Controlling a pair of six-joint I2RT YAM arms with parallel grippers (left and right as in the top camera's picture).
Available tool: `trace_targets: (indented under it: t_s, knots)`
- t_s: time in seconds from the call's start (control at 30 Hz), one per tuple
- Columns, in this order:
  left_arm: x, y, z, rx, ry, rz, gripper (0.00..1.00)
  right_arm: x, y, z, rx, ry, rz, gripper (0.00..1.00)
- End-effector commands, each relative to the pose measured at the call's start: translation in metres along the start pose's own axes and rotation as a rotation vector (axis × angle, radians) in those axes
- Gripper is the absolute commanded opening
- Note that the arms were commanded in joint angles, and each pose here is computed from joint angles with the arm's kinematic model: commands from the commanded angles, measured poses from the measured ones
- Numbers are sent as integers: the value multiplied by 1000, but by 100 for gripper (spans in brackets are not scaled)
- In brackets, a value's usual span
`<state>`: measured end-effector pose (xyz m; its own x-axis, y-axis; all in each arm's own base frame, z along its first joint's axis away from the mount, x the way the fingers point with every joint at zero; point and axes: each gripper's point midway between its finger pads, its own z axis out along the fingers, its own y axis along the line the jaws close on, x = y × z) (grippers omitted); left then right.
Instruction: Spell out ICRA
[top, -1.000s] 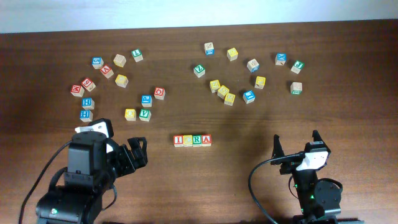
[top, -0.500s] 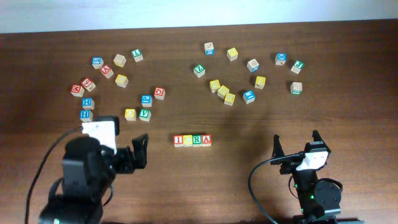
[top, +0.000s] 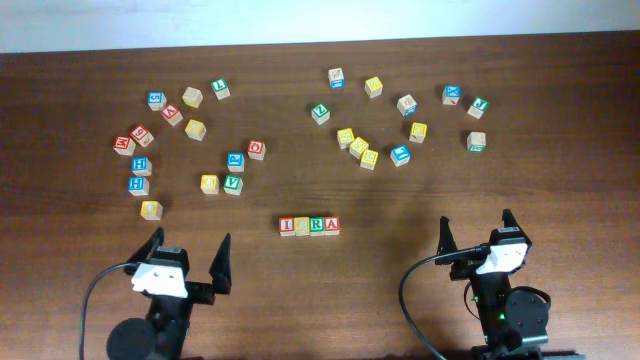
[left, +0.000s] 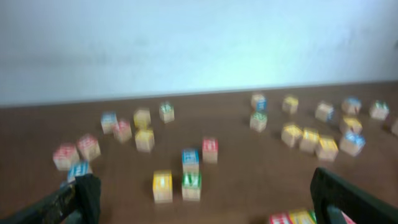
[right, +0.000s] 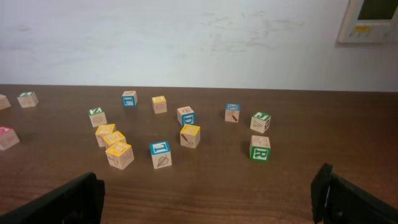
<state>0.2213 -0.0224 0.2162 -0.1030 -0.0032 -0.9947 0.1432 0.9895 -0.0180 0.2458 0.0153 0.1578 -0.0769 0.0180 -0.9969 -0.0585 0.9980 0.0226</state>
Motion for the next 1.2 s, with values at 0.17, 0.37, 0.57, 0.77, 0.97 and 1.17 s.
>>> trace_targets:
  t_s: [0.17, 0.37, 0.57, 0.77, 0.97, 1.17]
  knots:
    - [27, 9, 20, -25, -73, 27, 99, 3, 0, 0, 0, 4, -1, 98]
    - [48, 26, 27, -117, -62, -39, 99, 3, 0, 0, 0, 4, -1, 98]
    - [57, 33, 26, -155, -29, -44, 99, 3, 0, 0, 0, 4, -1, 98]
    - [56, 31, 26, -144, -31, -43, 99, 3, 0, 0, 1, 5, -1, 98]
    - [56, 31, 26, -144, -31, -43, 99, 3, 0, 0, 0, 4, -1, 98]
    - [56, 31, 26, -144, -31, -43, 99, 3, 0, 0, 0, 5, -1, 98]
